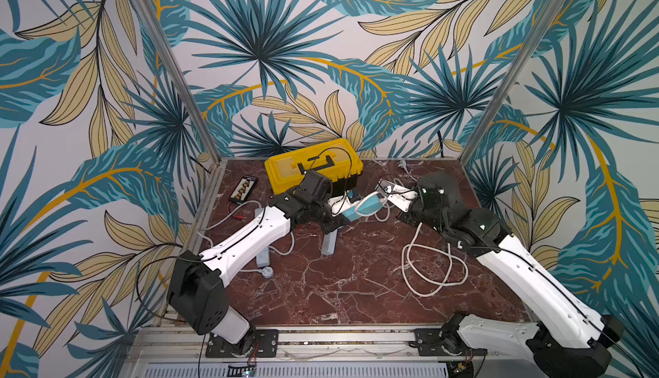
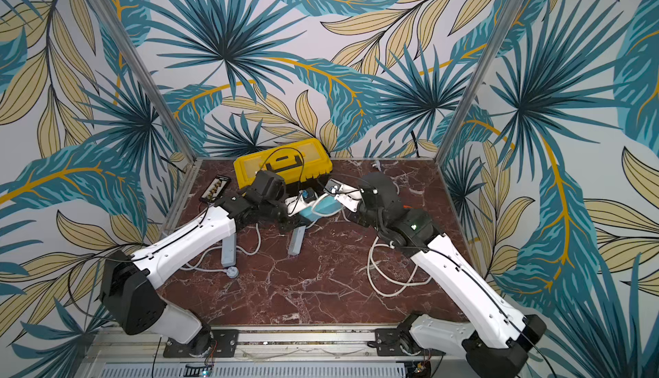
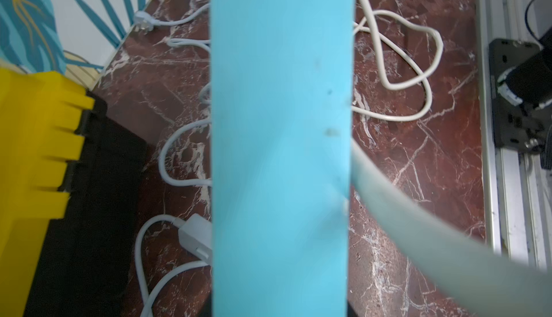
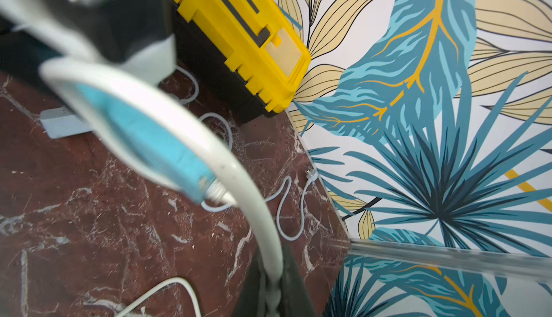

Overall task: Wrap the cord around the power strip
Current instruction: Wrap the power cord around the power strip.

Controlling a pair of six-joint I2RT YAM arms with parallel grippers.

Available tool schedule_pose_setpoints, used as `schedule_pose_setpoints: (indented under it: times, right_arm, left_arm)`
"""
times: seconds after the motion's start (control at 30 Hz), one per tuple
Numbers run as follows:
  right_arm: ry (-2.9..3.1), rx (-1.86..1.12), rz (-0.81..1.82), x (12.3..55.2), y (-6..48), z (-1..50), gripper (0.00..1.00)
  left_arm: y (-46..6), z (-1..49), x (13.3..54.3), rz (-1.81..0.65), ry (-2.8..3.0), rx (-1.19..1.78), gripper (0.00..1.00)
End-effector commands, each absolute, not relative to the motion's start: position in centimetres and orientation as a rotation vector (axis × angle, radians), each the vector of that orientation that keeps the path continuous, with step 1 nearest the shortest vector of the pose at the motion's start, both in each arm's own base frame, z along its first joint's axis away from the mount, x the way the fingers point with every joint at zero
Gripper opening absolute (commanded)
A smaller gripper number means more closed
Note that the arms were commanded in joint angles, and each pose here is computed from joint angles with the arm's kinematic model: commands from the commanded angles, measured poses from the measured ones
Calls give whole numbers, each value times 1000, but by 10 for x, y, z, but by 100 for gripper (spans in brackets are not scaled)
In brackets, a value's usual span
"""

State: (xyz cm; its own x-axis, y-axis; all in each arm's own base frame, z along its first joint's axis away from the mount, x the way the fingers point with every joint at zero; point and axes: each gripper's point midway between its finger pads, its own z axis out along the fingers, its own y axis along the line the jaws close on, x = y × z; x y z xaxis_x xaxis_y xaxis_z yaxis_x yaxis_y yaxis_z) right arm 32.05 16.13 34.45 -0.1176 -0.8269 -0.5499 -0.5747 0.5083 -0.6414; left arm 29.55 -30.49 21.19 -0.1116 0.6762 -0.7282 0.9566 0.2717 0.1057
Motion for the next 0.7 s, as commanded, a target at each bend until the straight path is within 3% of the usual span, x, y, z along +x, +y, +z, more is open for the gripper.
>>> schedule_pose_setpoints:
  times: [0.0,0.23,0.27,0.37,0.43,0.67]
  right_arm:
    - [1870,-1237,-165,331,165,336,6]
    - [1969,-1220,236,359,188,296,16]
    - [1966,-1188,298,363,192,295,20]
    - [1943,-1052,441,373,198,294,51]
    - [1937,-955,471,378,194,290,65]
    - [1900,-654,528,380,176,269,94]
  left_arm:
    - [-307,223,281,-445,1722,1572,0]
    - [-317,286,255,-553,1512,1509,0]
    - [-318,295,252,-574,1483,1488,0]
    - [-320,319,250,-619,1441,1394,0]
    - [-319,327,253,-632,1440,1342,0]
    - [-322,353,263,-721,1530,1198,0]
